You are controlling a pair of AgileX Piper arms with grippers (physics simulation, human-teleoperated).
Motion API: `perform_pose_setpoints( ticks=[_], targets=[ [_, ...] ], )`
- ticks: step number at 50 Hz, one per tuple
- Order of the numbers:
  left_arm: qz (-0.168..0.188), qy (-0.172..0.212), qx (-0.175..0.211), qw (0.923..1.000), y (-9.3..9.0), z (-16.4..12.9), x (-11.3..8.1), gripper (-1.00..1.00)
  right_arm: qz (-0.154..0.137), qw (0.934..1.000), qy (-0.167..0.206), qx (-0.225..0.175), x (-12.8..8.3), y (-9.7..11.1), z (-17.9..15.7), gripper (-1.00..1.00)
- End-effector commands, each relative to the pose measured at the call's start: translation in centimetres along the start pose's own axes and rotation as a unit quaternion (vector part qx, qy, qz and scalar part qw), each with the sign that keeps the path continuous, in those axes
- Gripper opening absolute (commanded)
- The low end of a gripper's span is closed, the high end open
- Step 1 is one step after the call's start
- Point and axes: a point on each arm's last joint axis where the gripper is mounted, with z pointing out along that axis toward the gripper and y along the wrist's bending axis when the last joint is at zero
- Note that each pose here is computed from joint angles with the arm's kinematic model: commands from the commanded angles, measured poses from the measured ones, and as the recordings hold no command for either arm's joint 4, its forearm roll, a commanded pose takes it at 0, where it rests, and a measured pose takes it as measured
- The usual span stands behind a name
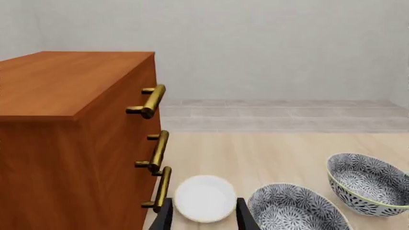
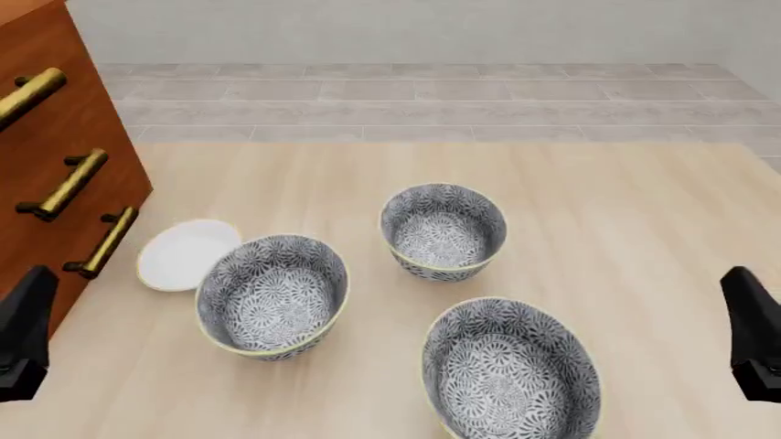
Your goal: Stack the bowl at the front on the bowl in the middle.
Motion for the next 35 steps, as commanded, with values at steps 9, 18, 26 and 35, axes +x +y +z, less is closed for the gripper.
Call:
perform_pose_setpoints(
  ticks=[9,18,26,35],
  targets=[
    [-0.005,0.006,0.0,1.0,0.0,0.3,0.0,1.0,-0.001,1.0,0.001,-0.009,-0.3,0.1,0.0,1.0],
    [-0.009,0.009,-0.001,0.9999,0.0,0.4,0.1,1.0,0.017,0.9995,0.021,-0.017,-0.7,0.2,1.1,1.0],
    [-0.009,0.013,-0.003,0.9999,0.0,0.6,0.1,1.0,0.048,0.9962,0.06,-0.042,-1.7,0.8,3.7,1.0],
    [-0.008,0.018,-0.005,0.9998,0.1,1.3,0.1,1.0,0.049,0.9926,0.097,-0.055,-2.6,1.4,6.1,1.0]
  ],
)
